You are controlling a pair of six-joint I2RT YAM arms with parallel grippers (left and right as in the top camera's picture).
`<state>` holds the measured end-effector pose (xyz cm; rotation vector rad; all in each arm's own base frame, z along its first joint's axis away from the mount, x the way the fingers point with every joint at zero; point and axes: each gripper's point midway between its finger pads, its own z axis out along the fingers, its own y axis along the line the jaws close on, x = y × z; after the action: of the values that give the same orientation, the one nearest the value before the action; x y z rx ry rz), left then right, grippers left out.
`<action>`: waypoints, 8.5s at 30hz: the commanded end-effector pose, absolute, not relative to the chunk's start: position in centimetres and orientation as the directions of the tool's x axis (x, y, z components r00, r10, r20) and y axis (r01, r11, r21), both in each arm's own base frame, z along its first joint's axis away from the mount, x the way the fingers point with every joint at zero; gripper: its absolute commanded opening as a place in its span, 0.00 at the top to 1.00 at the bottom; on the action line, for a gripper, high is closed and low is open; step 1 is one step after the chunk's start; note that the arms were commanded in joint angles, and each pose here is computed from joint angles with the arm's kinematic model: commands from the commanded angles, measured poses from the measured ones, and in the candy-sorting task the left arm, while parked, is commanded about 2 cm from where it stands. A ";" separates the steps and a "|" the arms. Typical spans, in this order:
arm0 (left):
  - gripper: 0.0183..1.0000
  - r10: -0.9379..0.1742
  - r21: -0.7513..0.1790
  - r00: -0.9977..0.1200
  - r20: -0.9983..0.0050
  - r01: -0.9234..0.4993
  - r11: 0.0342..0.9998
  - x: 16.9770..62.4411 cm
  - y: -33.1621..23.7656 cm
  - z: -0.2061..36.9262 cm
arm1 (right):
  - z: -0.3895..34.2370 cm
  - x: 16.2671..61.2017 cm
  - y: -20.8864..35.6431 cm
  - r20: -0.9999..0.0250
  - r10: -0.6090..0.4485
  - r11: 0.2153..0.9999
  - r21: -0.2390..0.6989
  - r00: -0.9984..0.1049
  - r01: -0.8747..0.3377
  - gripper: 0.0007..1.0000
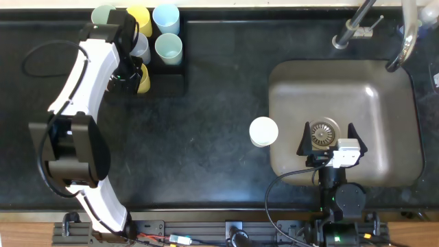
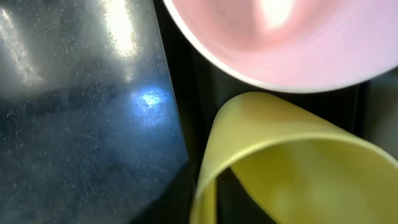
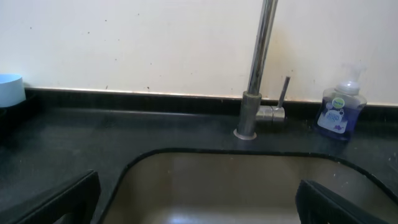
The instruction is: Store Cups
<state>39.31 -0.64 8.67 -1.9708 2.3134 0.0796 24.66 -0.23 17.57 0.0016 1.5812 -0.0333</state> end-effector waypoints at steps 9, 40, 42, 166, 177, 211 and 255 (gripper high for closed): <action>0.33 -0.979 -0.099 -0.119 -0.166 -0.986 0.137 38.8 0.5 12.3 | 17.3 24.7 -0.3 -1.000 -0.020 0.999 -0.021 -0.007 0.026 0.00; 0.00 -0.103 -0.103 0.030 -0.994 0.012 0.995 33.2 -0.3 33.3 | 17.3 24.7 -0.3 -1.000 -0.020 0.999 -0.021 -0.007 0.026 0.00; 0.00 -0.100 -0.100 0.051 -0.994 0.007 0.995 31.7 -0.1 32.2 | 17.3 24.7 -0.3 -1.000 -0.020 0.999 -0.020 -0.006 0.026 0.00; 0.00 -0.072 -0.071 -0.076 -0.994 -0.016 0.997 24.6 -0.1 15.7 | 19.2 27.6 7.9 -0.133 -0.183 0.959 0.194 -0.974 -0.206 0.00; 0.00 -0.072 -0.071 -0.076 -0.994 -0.016 0.997 24.6 -0.1 15.7 | 15.4 27.6 8.8 0.001 -0.258 0.954 0.157 -0.966 -0.254 0.00; 0.00 -0.072 -0.071 -0.076 -0.994 -0.016 0.997 24.6 -0.1 15.7 | 7.8 26.9 10.6 0.100 -0.130 0.986 0.117 -0.987 -0.118 0.49; 0.00 -0.072 -0.071 -0.076 -0.994 -0.016 0.997 24.6 -0.1 15.7 | 22.4 39.4 31.9 -0.418 -0.278 0.852 0.309 -0.865 -0.423 0.96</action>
<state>24.62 -0.01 15.56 -0.0863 1.6518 -0.0624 39.22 30.60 22.13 -0.5244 2.6824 0.5351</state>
